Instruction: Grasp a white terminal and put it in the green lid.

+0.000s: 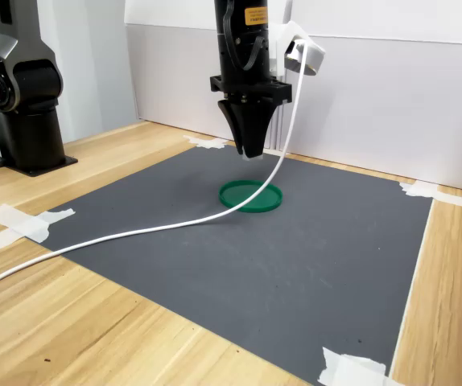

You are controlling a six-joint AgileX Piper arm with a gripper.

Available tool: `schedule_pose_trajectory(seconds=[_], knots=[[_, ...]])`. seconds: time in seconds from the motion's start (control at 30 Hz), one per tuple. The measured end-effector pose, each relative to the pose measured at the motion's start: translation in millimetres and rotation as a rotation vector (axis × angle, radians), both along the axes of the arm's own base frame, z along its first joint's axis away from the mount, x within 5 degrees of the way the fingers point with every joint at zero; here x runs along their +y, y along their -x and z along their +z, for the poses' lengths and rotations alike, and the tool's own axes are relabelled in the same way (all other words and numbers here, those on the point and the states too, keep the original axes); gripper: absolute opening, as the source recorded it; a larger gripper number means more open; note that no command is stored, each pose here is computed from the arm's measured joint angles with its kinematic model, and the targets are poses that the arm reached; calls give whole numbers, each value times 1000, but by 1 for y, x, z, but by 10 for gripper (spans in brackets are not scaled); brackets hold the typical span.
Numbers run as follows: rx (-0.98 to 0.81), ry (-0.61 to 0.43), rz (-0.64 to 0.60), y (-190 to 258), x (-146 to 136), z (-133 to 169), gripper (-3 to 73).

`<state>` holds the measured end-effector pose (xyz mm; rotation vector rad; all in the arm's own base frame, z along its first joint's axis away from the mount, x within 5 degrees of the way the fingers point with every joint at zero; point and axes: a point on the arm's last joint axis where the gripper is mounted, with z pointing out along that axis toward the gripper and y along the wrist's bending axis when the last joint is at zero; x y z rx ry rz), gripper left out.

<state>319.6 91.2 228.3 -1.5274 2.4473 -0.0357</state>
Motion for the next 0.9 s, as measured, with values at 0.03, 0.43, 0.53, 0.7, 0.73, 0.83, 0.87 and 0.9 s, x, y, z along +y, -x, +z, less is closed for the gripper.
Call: schedule_pose_trajectory(seconds=[0.03, 0.43, 0.53, 0.7, 0.73, 0.83, 0.87, 0.9], knots=[[7, 3, -1, -1, 0, -4, 90], [51, 18, 3, -4, 1, -26, 111], [50, 19, 8, -4, 1, -26, 176], [25, 17, 20, -6, 1, -25, 412], [20, 15, 19, -6, 1, -25, 463], [13, 14, 19, -7, 1, -25, 584], [11, 13, 19, -7, 1, -24, 614], [3, 11, 19, -7, 1, -23, 637]])
